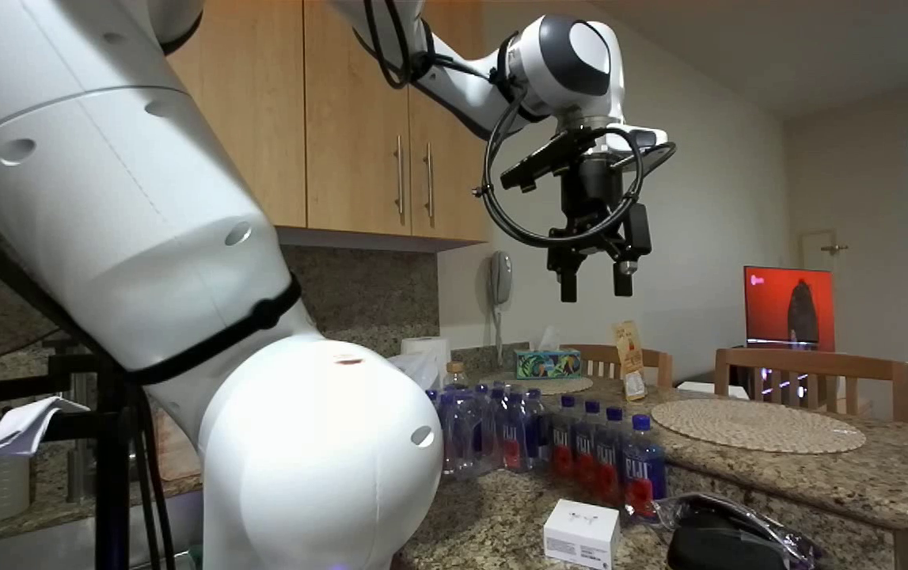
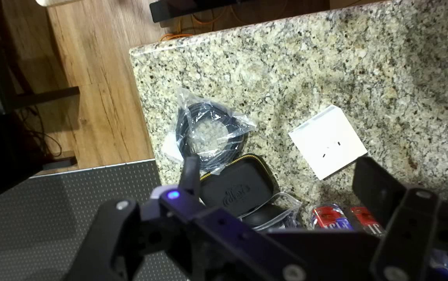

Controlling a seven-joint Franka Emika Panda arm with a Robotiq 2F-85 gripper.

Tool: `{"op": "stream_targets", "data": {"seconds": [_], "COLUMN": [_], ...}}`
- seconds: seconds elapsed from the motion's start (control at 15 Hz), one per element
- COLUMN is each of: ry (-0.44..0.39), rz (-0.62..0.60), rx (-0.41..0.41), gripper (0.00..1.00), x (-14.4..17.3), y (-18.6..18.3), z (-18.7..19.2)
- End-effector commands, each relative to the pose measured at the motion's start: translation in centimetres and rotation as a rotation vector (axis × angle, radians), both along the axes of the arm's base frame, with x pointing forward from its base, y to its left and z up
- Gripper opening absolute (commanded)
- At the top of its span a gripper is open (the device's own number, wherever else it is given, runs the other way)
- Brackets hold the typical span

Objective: Remove the black pump from the plastic bag and put it on the top counter

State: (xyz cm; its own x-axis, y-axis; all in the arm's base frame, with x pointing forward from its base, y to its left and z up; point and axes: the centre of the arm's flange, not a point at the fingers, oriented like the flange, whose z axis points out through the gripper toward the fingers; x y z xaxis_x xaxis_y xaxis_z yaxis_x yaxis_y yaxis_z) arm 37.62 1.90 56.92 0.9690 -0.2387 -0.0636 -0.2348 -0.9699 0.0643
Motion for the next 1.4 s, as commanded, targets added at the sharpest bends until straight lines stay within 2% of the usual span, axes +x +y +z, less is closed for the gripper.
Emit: {"op": "stream_targets", "data": {"seconds": [0.0,0.4,0.47,0.53,0.73,1.0,1.13,1.33], "ry": [0.0,0.0,-0.017,-0.083,-0.174,-0.293,-0.363,-0.461], "rz": [0.0,0.0,-0.071,-0.133,-0.236,-0.392,-0.471,-0.588], "rx": [0.0,0.0,0.025,0.037,0.102,0.181,0.188,0.179], "gripper": [1.0,1.0,1.0,1.0,1.0,1.0,1.0,1.0], "x": [0.0,0.0,0.2,0.4,1.1,1.9,2.8,3.1], "y": [0.0,0.0,-0.2,-0.5,-0.7,-0.7,-1.9,-4.1], "z": [0.0,0.0,0.0,-0.3,-1.7,-7.3,-11.3,-15.2]}}
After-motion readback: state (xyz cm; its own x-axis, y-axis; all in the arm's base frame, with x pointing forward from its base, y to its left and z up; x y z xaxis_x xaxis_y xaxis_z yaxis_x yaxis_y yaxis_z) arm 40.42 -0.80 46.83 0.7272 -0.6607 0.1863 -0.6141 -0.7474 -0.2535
